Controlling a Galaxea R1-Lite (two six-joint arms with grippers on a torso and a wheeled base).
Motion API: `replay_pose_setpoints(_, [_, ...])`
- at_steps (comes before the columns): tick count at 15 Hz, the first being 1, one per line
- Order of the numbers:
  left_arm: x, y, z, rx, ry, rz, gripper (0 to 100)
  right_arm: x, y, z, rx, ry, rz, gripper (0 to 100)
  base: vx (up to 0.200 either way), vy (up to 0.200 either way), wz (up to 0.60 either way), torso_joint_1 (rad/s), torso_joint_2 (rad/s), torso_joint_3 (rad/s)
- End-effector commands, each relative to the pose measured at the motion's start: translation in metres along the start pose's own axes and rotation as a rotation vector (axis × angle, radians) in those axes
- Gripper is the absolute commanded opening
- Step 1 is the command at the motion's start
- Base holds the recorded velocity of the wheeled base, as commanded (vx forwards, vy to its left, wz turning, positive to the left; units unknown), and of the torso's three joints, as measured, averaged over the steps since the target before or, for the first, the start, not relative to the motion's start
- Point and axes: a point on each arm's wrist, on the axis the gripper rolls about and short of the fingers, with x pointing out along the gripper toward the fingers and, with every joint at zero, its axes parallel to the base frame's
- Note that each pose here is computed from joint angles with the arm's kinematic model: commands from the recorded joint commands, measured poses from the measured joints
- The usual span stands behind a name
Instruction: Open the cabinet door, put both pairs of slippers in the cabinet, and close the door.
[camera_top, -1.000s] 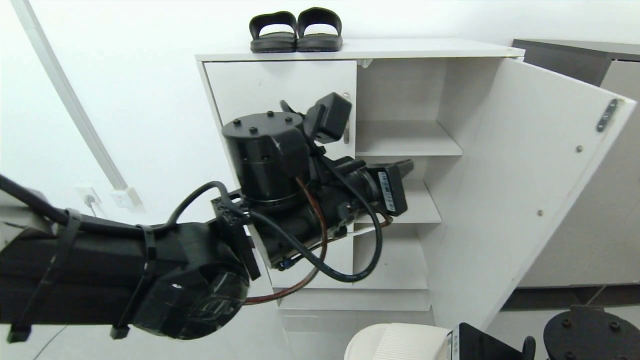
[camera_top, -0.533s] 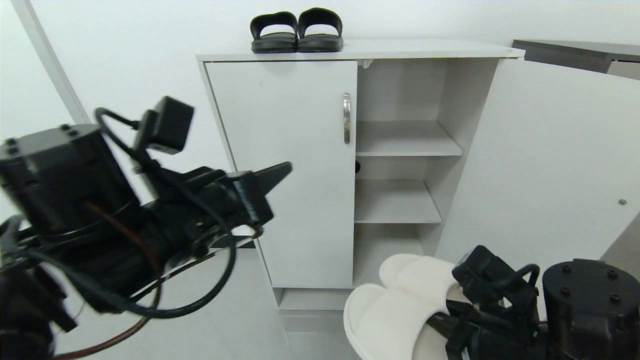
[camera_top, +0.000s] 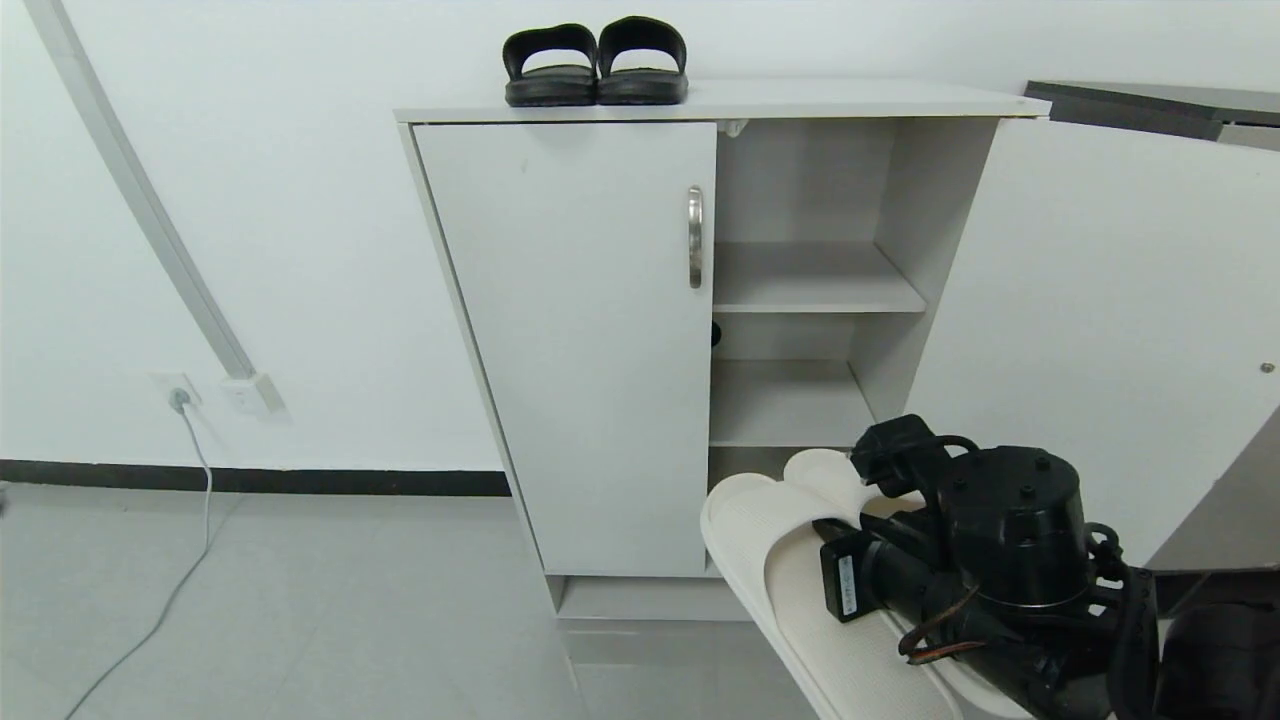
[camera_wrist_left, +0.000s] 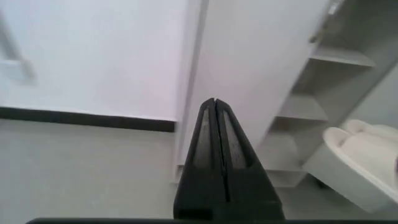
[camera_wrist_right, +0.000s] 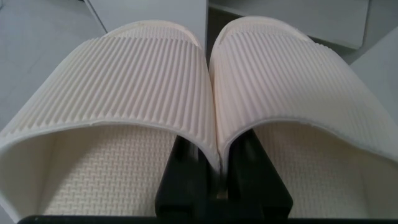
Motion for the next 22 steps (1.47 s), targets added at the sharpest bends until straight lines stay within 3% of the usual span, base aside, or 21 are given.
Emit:
replay_pose_setpoints(1, [-0.066, 0.016, -0.032, 0.009, -0.122, 0.220, 0, 0.005, 0.002, -0.006, -0.012, 0.023, -0.003, 0, 0.000, 0.000, 0.00, 0.000, 0.00, 0.000])
replay_pose_setpoints(2, [-0.068, 0.016, -0.050, 0.010, -0.111, 0.280, 0, 0.005, 0.002, -0.007, -0.016, 0.027, -0.002, 0, 0.000, 0.000, 0.00, 0.000, 0.00, 0.000])
replay_pose_setpoints(5, [-0.063, 0.019, -0.094, 0.026, -0.029, 0.315, 0, 0.002, 0.005, -0.011, -0.024, 0.027, 0.013, 0, 0.000, 0.000, 0.00, 0.000, 0.00, 0.000])
replay_pose_setpoints(10, [-0.062, 0.023, -0.133, -0.006, -0.003, 0.358, 0, 0.003, 0.006, -0.013, -0.026, 0.031, 0.015, 0, 0.000, 0.000, 0.00, 0.000, 0.00, 0.000])
replay_pose_setpoints(13, [-0.062, 0.023, -0.134, -0.001, -0.014, 0.321, 0, 0.003, 0.007, -0.014, -0.030, 0.036, 0.019, 0, 0.000, 0.000, 0.00, 0.000, 0.00, 0.000])
replay_pose_setpoints(16, [-0.060, 0.019, -0.134, 0.004, -0.028, 0.152, 0, 0.003, 0.008, -0.015, -0.032, 0.038, 0.020, 0, 0.000, 0.000, 0.00, 0.000, 0.00, 0.000])
replay_pose_setpoints(17, [-0.060, 0.017, -0.139, 0.009, 0.023, 0.070, 0, 0.003, 0.009, -0.016, -0.034, 0.038, 0.024, 0, 0.000, 0.000, 0.00, 0.000, 0.00, 0.000])
replay_pose_setpoints(18, [-0.060, 0.017, -0.140, 0.009, 0.044, 0.044, 0, 0.003, 0.009, -0.016, -0.034, 0.038, 0.024, 0, 0.000, 0.000, 0.00, 0.000, 0.00, 0.000])
replay_pose_setpoints(22, [-0.060, 0.016, -0.139, 0.014, 0.027, 0.029, 0, 0.004, 0.011, -0.015, -0.034, 0.036, 0.026, 0, 0.000, 0.000, 0.00, 0.000, 0.00, 0.000])
